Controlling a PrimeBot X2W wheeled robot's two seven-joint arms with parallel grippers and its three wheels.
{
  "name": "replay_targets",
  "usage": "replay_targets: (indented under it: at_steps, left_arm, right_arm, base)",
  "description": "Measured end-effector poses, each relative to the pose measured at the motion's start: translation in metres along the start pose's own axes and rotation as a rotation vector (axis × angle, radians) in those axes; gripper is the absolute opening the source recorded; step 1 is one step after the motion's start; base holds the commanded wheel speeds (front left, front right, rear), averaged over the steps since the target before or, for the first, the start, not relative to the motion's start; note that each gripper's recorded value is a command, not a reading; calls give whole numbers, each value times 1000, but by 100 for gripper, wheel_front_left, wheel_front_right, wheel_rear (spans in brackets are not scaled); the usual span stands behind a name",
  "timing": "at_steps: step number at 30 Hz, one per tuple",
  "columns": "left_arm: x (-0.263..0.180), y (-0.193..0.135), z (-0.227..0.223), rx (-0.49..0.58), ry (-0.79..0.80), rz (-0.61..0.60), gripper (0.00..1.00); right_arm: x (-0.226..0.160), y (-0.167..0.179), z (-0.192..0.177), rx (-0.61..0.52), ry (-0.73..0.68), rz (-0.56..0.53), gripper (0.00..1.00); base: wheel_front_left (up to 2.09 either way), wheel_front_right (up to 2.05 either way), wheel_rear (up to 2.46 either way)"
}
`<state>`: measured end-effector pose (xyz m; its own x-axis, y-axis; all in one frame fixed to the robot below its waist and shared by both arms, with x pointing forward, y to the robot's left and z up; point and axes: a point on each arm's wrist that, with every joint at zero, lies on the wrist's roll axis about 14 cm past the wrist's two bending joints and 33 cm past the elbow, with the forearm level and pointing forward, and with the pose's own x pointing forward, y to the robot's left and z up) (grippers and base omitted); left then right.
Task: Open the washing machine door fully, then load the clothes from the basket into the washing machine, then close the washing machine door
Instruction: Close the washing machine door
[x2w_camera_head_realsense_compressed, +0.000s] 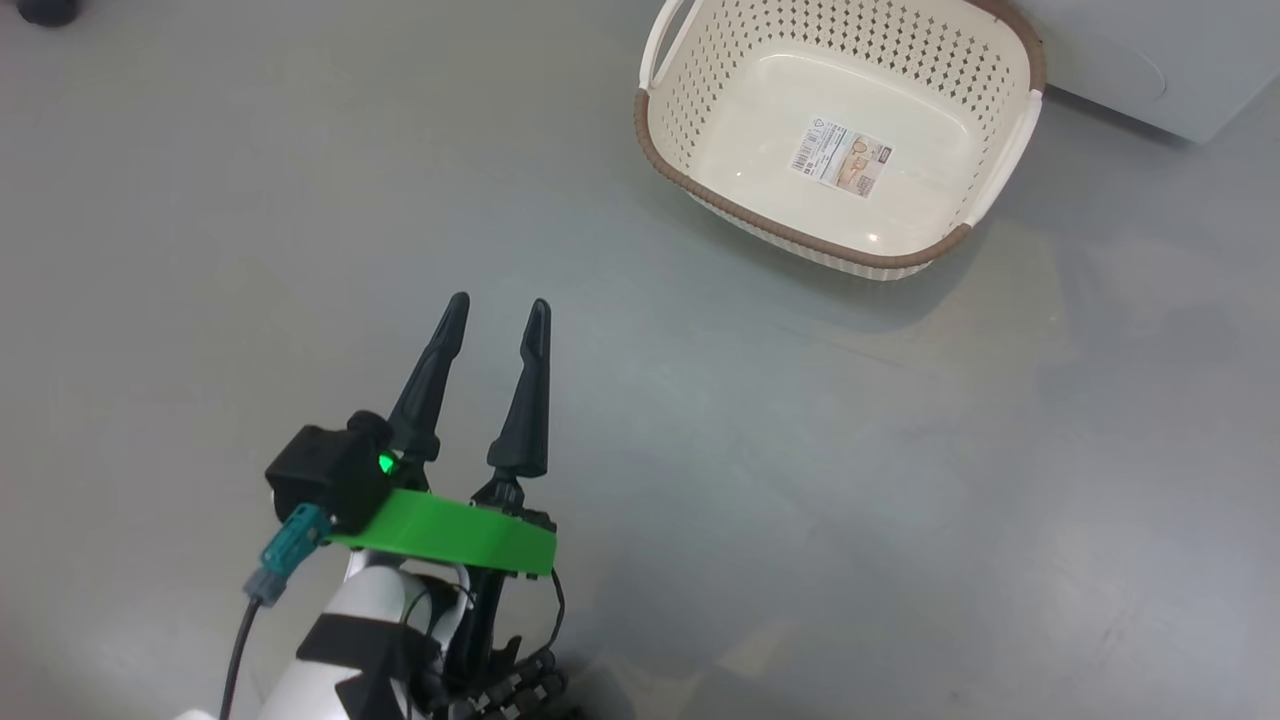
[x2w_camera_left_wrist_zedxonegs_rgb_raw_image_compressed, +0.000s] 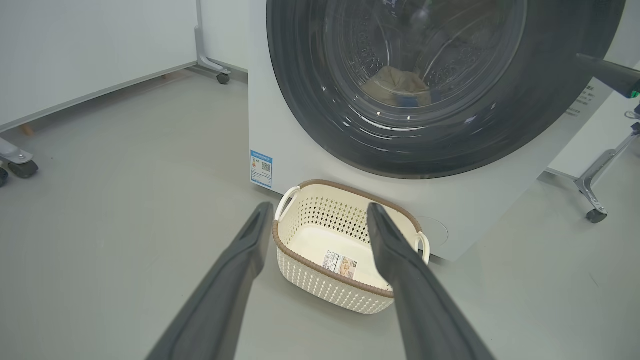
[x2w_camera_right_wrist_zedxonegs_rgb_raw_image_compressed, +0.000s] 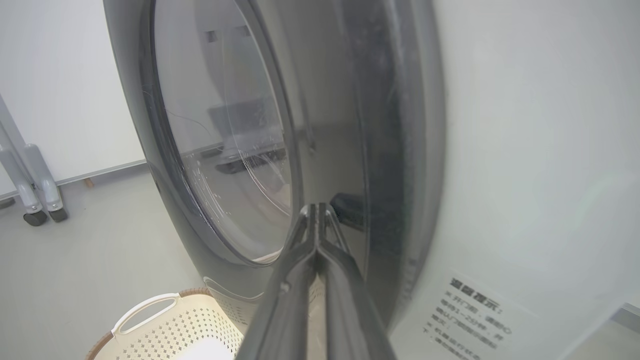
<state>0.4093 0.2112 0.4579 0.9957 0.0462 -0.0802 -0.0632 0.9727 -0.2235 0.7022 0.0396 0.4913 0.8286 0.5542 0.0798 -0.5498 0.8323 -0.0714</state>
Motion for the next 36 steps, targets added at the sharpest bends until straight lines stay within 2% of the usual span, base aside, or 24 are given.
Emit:
replay_targets:
  at_steps: [15,23,28,32,36]
  left_arm:
    - [0,-2,0,-1,1,-6,100]
    - [0,-7,9,-8,-28,-21,100]
    - [-1,-11,19,3,-57,-38,100]
    - [-6,-18,21,16,-67,-56,100]
    - [-10,-23,22,17,-73,-70,100]
  right_arm:
    - [2,0,0,-20,7,6,0]
    - [-7,-4,19,-30,-12,-12,0]
    - [-25,-3,37,-44,-30,-24,0]
    - [-50,23,36,-39,-10,32,0]
    - [-73,36,43,-18,-16,52,0]
  base:
    - [0,0,0]
    - [0,0,0]
    - [0,0,0]
    - [0,0,0]
    - [0,0,0]
